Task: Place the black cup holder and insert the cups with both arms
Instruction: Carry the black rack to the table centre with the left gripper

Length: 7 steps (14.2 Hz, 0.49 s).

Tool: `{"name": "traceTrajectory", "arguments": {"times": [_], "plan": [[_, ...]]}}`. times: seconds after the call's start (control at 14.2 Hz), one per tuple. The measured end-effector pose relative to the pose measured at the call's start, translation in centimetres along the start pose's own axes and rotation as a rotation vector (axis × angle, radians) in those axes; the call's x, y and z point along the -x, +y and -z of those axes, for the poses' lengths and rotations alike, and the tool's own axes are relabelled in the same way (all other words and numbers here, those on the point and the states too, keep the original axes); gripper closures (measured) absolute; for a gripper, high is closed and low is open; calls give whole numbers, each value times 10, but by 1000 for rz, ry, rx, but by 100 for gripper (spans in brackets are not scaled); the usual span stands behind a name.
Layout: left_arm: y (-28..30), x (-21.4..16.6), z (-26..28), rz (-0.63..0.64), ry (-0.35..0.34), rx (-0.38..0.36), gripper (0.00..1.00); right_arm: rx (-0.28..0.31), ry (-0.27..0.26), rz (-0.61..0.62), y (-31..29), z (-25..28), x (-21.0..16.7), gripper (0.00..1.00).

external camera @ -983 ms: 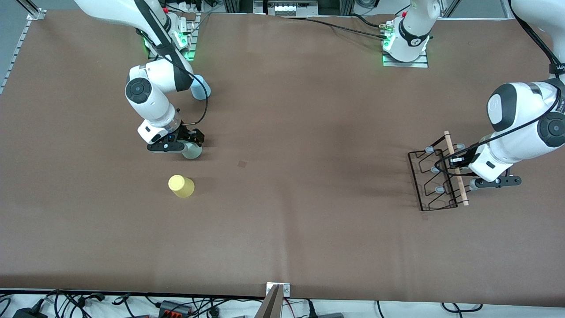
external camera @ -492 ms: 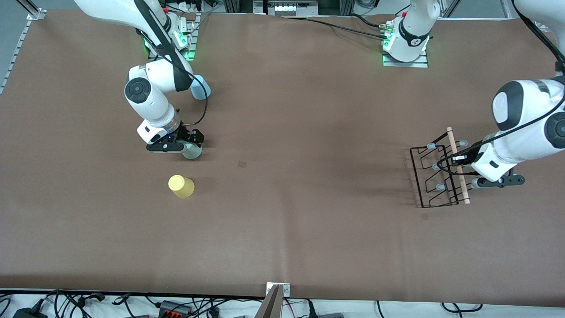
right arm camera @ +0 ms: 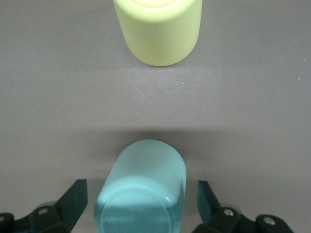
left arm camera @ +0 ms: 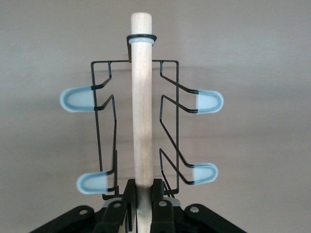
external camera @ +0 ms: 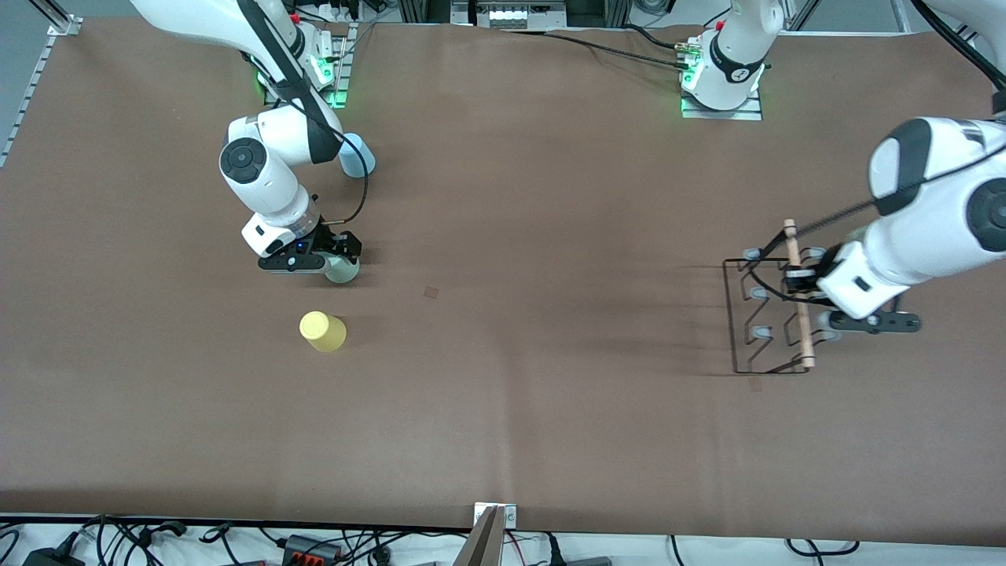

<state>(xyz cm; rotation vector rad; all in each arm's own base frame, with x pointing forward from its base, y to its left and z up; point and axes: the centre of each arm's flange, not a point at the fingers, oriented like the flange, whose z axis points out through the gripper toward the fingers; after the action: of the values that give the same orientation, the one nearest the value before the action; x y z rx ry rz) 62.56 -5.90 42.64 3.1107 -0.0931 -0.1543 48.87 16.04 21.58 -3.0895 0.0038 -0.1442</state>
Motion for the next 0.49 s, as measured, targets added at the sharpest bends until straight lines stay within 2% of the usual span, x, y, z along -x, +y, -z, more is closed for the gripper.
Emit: {"name": "traceTrajectory", "arguments": {"times": [0.21, 0.35, 0.49], "plan": [[73, 6, 6, -112, 17, 24, 84, 0, 1, 0, 0, 0, 0, 12], [120, 8, 10, -159, 30, 45, 84, -2, 7, -1, 0, 2, -1, 32], [174, 14, 7, -165, 28, 62, 84, -2, 6, 0, 0, 2, -1, 32]]}}
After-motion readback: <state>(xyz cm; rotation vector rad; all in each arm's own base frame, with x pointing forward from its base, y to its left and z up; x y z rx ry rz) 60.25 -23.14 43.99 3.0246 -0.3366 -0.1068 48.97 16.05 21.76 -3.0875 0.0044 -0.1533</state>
